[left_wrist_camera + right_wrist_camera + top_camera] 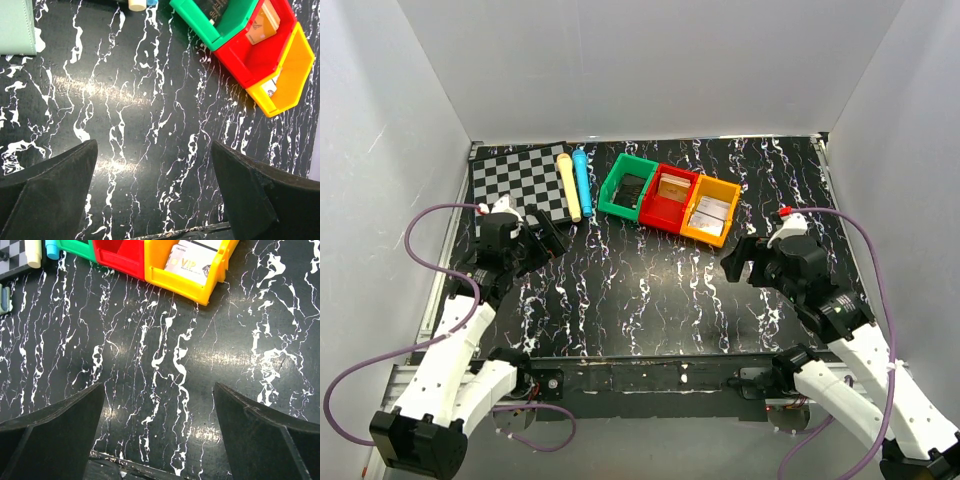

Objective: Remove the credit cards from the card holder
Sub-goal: Move the card holder to the center of the board.

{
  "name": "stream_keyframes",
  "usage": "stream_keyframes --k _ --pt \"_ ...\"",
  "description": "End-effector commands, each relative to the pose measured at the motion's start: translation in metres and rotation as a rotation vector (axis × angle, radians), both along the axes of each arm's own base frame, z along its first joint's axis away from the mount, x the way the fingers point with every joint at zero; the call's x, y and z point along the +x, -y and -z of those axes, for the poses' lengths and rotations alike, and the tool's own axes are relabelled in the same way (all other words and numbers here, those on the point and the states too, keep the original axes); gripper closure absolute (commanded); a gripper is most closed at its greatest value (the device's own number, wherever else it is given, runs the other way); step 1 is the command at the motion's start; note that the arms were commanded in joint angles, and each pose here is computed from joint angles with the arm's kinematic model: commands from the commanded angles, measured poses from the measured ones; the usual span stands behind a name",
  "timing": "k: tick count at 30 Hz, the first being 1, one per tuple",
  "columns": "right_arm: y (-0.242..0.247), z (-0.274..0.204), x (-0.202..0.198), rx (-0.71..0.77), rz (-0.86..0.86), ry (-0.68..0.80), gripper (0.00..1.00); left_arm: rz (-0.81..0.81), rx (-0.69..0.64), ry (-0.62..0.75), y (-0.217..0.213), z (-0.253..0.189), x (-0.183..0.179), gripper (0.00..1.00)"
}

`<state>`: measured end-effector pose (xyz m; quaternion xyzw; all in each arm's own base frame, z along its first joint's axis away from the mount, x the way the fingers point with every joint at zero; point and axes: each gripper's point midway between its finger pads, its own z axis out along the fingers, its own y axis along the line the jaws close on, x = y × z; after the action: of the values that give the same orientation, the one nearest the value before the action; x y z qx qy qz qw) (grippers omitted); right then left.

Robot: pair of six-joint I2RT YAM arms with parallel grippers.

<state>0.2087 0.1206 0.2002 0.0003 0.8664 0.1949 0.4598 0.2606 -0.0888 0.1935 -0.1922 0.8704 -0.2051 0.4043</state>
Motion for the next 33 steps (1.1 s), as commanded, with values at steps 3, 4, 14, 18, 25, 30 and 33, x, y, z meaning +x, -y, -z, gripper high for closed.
stream_keyframes --k 3,4,14,18,25,30,33 --pt "-0.007 -0.001 -0.004 0.002 -0.050 -0.019 0.02 -0.033 0.042 -0.058 -0.008 0.012 -0.003 0.02" --pt "-0.008 -0.001 -0.005 0.003 -0.056 -0.018 0.02 -0.039 0.049 -0.069 -0.009 0.015 -0.003 0.02" --pt "-0.015 -0.003 -0.009 0.003 -0.111 -0.028 0.02 -0.314 0.066 -0.207 -0.072 0.035 0.008 0.02" --pt "-0.021 -0.001 -0.011 0.023 -0.141 -0.044 0.04 -0.393 -0.010 -0.236 -0.095 0.048 0.023 0.02" --pt "-0.039 0.000 -0.020 0.124 -0.200 -0.066 0.06 -0.469 0.069 -0.117 -0.124 0.054 0.048 0.05" --pt "-0.046 -0.002 -0.025 0.173 -0.236 -0.057 0.07 -0.434 0.104 -0.246 -0.145 0.076 0.066 0.37" --pt "-0.047 -0.001 -0.028 0.170 -0.247 -0.066 0.07 -0.438 0.101 -0.269 -0.154 0.086 0.073 0.48"
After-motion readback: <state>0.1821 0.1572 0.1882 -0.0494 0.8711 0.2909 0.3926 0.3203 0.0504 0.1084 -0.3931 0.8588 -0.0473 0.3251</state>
